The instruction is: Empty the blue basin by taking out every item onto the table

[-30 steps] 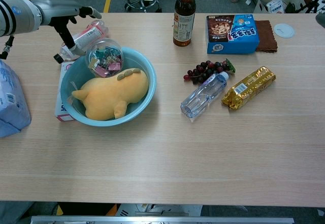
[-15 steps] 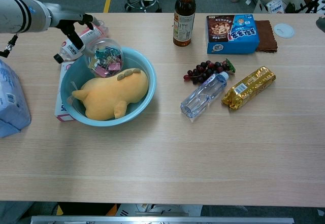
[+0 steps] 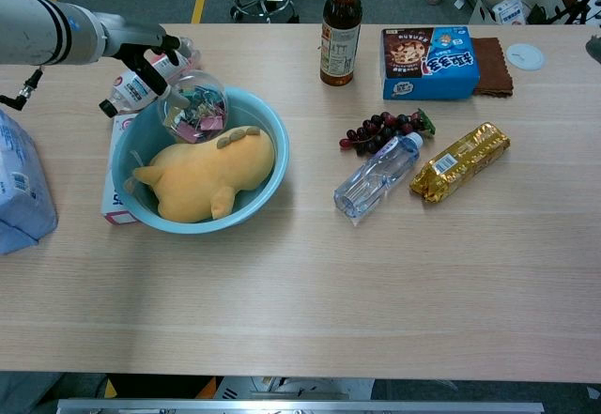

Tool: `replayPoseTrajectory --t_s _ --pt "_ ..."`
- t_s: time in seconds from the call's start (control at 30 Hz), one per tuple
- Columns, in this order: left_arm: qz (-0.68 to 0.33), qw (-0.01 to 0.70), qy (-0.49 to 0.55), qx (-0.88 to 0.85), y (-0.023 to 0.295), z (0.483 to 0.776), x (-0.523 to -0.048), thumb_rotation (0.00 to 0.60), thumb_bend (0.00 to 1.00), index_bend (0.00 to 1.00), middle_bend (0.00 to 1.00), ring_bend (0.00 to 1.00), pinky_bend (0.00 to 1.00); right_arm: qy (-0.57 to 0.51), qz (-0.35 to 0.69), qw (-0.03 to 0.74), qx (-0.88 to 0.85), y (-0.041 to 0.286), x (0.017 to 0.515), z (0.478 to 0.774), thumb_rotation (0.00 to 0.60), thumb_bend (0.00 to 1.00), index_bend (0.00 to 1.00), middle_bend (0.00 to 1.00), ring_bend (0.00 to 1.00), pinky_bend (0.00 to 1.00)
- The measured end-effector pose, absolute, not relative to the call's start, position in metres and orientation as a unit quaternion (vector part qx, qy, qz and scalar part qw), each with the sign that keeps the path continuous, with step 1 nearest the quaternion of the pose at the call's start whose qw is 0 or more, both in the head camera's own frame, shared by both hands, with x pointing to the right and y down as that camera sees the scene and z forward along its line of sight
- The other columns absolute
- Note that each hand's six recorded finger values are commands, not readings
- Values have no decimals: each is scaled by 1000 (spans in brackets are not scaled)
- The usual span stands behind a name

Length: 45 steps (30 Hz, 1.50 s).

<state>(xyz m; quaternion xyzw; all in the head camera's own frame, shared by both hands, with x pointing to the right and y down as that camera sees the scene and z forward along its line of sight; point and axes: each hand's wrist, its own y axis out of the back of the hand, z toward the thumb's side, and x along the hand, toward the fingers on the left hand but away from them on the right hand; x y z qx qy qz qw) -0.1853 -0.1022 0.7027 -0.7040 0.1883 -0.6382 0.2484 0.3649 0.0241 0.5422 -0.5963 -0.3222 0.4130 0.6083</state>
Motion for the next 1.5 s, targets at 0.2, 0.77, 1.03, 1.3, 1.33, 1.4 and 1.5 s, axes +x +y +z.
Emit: replayPoseTrajectory --t_s 0.2,0.77,1.03,1.3,1.33,1.4,1.5 --pt "-640 255 185 -701 -101 706 -179 363 166 97 166 89 184 -324 414 607 -596 24 368 543 600 288 310 400 287 453" --pt "-644 258 185 -696 -100 710 -175 364 165 196 192 111 219 -328 415 604 -596 23 370 543 600 288 310 400 287 453" --pt "-639 260 190 -699 -100 710 -171 365 166 295 207 120 237 -332 416 603 -594 23 372 542 600 288 310 400 287 453" --pt "-636 258 190 -702 -98 708 -172 379 166 384 245 158 266 -338 416 601 -593 23 374 540 600 288 310 400 287 453" --pt "-636 258 189 -702 -97 707 -173 383 166 390 251 165 270 -338 415 601 -593 23 374 540 600 288 310 399 287 453" --pt "-635 260 188 -703 -96 706 -175 390 166 404 272 191 283 -339 414 601 -593 23 374 540 600 288 310 399 287 453" --pt "-635 261 184 -703 -93 703 -177 437 168 423 313 251 339 -340 413 601 -594 23 373 539 600 288 310 399 287 453"
